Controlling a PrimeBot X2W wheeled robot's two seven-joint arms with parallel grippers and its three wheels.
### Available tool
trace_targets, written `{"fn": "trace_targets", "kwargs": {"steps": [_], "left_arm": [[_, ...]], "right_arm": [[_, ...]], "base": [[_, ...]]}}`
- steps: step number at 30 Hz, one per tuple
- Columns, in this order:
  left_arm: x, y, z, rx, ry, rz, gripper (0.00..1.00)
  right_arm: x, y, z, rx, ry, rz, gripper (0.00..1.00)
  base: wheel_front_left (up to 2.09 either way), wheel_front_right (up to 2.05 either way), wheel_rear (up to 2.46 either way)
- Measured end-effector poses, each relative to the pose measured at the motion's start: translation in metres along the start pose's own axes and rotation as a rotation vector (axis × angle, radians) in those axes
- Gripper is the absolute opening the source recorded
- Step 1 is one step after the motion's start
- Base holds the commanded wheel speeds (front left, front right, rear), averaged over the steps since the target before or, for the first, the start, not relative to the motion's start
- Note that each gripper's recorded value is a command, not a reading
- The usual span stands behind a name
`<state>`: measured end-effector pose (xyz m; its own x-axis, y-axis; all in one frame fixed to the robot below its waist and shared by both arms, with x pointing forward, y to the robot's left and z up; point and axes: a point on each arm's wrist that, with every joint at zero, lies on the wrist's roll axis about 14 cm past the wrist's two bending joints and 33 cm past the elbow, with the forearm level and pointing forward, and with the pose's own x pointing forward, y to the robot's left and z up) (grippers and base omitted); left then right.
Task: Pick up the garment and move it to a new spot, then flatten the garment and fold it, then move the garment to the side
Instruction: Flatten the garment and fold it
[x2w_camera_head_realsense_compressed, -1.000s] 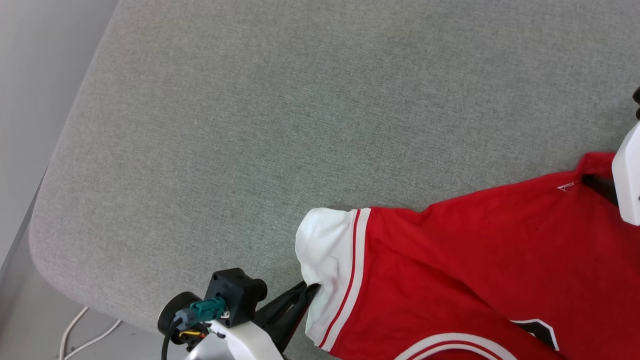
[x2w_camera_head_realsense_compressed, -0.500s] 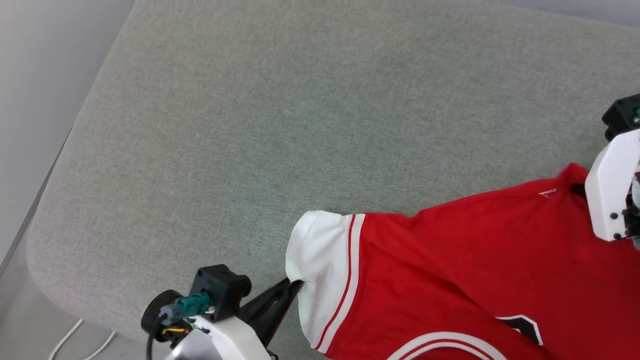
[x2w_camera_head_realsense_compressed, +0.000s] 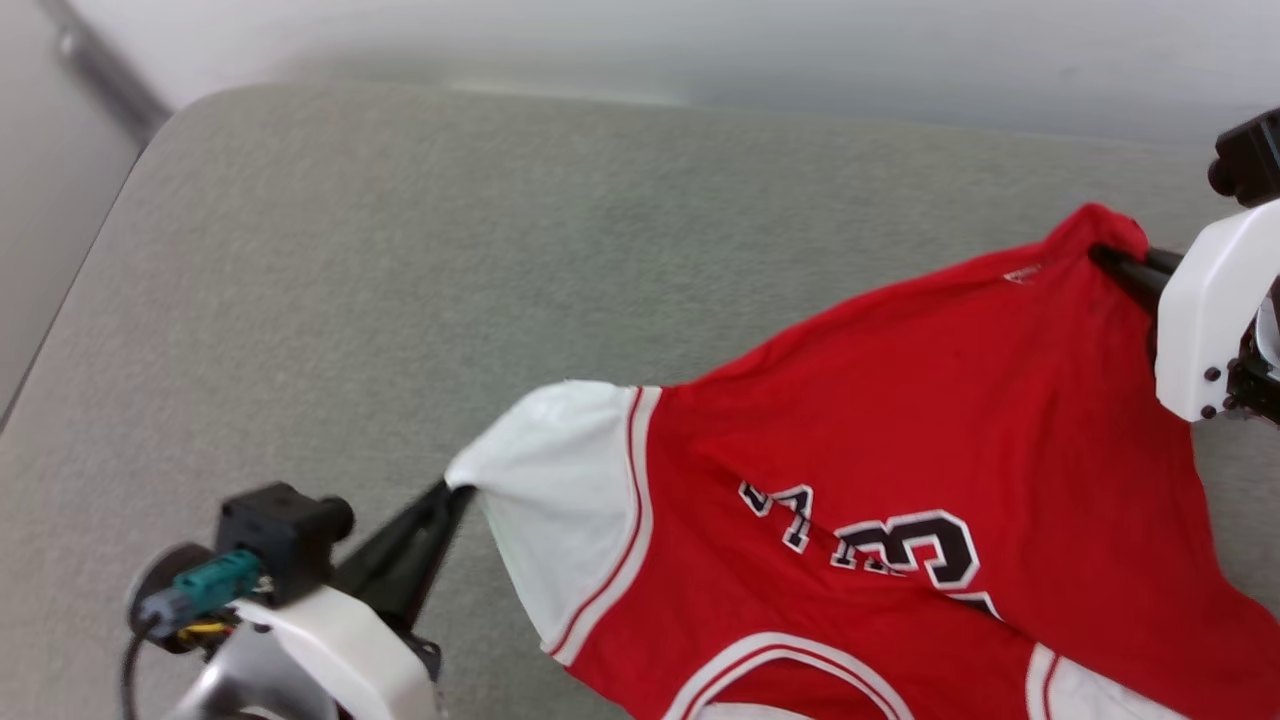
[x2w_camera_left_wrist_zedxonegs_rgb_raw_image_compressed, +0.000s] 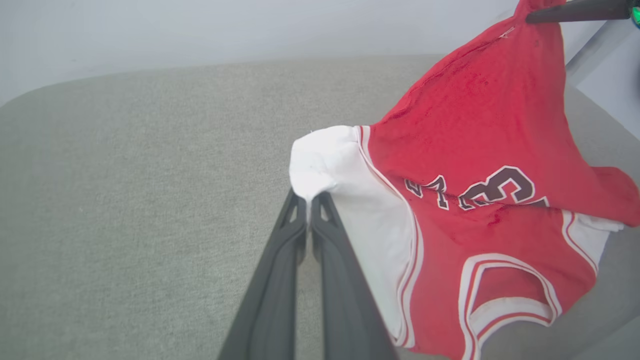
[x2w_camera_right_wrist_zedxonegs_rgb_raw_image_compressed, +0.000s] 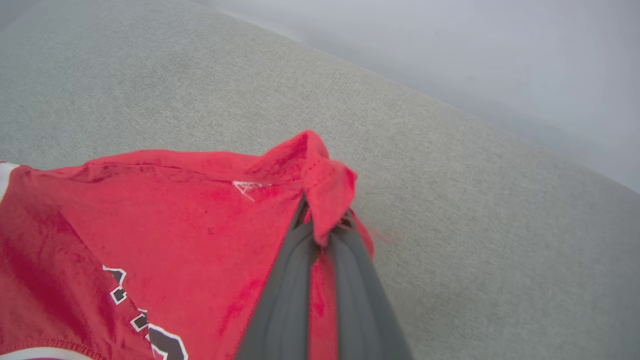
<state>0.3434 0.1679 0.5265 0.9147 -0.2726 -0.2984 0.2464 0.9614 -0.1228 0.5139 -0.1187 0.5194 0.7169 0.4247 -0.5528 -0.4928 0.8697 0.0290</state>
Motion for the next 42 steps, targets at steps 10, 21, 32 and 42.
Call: {"fn": "trace_targets", "kwargs": {"steps": [10, 21, 32, 42], "left_arm": [[-0.004, -0.008, 0.094, 0.138, -0.297, -0.036, 0.0], [-0.031, -0.037, 0.222, 0.244, -0.759, -0.103, 0.0], [-0.038, -0.054, 0.299, 0.273, -1.057, -0.147, 0.0], [0.006, -0.034, 0.346, 0.302, -1.147, -0.124, 0.0]], "right_arm": [[-0.107, -0.008, 0.072, -0.061, -0.333, -0.098, 0.0], [-0.205, -0.004, 0.122, -0.128, -0.619, -0.202, 0.0], [-0.223, -0.012, 0.145, -0.144, -0.729, -0.253, 0.0], [-0.201, -0.048, 0.173, -0.143, -0.798, -0.312, 0.0]], "base": [[0.0, 0.0, 0.0], [0.0, 0.0, 0.0], [0.0, 0.0, 0.0], [0.0, 0.0, 0.0]]}}
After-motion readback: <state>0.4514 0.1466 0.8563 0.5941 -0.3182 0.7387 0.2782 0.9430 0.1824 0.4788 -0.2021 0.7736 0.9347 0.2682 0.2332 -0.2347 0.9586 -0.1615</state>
